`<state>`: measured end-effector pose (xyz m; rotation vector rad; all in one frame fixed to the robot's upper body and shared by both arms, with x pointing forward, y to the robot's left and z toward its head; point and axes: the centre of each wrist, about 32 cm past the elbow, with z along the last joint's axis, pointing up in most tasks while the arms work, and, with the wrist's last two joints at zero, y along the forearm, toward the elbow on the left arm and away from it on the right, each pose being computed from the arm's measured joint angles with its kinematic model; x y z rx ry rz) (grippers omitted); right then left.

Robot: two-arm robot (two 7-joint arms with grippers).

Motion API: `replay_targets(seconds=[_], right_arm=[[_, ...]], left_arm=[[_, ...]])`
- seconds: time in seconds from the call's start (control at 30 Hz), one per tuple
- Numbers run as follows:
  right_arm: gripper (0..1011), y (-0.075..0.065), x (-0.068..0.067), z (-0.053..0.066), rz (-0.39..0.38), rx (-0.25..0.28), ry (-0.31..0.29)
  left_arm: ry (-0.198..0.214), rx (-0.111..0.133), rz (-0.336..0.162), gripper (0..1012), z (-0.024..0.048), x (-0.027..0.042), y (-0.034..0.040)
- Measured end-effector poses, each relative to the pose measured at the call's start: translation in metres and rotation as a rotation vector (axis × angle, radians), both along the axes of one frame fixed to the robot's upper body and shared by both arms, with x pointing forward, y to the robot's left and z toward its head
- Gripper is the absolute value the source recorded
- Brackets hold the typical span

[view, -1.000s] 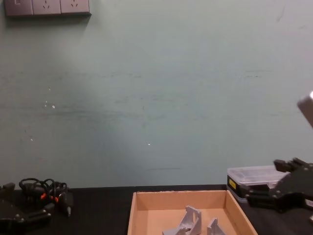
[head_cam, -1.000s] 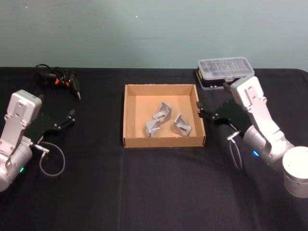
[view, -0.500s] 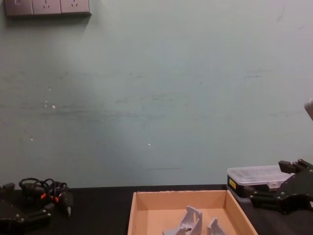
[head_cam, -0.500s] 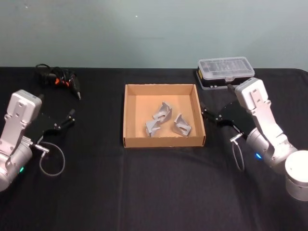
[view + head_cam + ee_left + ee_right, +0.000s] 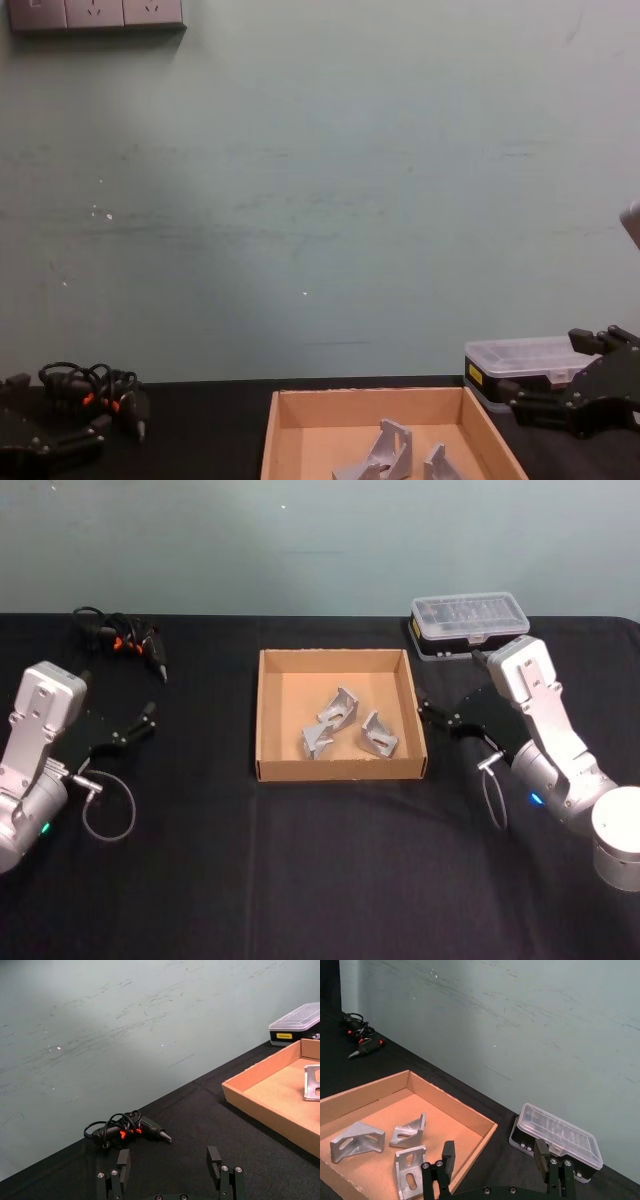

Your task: Use one hand to pick up the angle iron from the table and place it into the box.

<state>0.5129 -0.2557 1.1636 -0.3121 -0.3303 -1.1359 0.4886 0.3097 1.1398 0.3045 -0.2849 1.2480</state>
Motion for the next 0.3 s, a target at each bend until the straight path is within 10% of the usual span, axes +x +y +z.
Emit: replay_targets(seconds=[0.3], right_arm=[[1003,0.0002,0.0002,0.0001,0.001,-0.001,0.002]], left_arm=[[0.0,0.0,0.0,1000,0.0,0.0,0.0]])
